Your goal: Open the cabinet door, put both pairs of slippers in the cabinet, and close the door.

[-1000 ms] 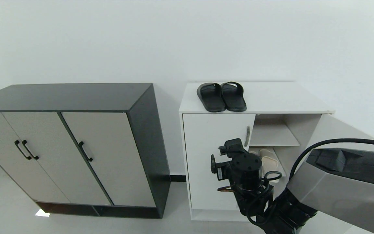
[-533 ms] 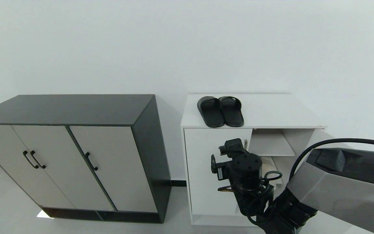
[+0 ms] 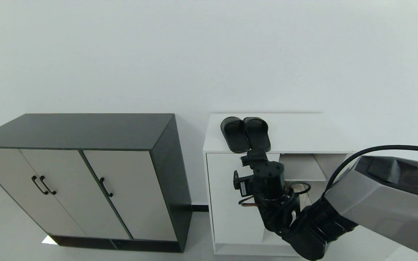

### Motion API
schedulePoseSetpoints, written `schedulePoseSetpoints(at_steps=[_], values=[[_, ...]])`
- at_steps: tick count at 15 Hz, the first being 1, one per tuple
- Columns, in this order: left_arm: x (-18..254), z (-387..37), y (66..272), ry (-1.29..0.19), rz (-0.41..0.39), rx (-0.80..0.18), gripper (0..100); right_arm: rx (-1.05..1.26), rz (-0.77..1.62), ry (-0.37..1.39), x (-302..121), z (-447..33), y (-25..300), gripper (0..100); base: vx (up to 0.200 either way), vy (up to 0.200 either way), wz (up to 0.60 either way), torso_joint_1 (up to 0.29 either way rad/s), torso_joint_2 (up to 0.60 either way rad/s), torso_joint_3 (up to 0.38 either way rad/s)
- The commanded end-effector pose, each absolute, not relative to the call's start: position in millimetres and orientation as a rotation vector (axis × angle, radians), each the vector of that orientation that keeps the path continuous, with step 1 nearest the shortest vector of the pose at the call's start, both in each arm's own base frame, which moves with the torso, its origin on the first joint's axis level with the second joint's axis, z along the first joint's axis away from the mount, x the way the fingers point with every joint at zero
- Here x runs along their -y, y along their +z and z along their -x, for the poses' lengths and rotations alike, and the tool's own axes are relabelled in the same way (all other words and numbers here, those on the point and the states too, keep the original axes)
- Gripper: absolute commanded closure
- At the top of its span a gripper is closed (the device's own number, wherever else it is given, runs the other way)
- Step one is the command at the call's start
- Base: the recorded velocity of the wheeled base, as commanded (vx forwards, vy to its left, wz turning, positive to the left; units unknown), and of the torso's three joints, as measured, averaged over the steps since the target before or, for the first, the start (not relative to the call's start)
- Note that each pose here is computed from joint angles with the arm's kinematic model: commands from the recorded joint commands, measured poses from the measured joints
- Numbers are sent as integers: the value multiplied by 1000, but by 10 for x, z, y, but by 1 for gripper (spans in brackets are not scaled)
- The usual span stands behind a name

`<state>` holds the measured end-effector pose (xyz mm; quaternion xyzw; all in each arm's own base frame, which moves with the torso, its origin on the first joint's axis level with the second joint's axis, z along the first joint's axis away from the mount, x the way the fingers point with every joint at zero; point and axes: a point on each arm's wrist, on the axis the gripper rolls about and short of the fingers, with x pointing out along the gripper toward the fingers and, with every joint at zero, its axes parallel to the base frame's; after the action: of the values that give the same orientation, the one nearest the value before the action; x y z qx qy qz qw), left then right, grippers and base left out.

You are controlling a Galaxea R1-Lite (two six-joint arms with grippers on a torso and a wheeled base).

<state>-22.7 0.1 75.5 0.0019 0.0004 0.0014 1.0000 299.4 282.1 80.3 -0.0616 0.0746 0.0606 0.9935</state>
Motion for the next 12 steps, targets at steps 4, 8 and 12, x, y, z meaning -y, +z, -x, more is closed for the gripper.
schedulePoseSetpoints(at_steps=[4,8,12], values=[[0,227,755,2,-6,-2,100,-228,-46,63,-2878,-3253,1510,0,0,0,0,5,-13,-7],[0,227,755,0,-6,-2,100,-254,-50,34,-2833,-3382,1466,0,100,0,0,0,-1,0],[0,227,755,0,-6,-2,100,-257,-49,22,-2790,-3435,1437,0,200,0,0,-3,-1,4]])
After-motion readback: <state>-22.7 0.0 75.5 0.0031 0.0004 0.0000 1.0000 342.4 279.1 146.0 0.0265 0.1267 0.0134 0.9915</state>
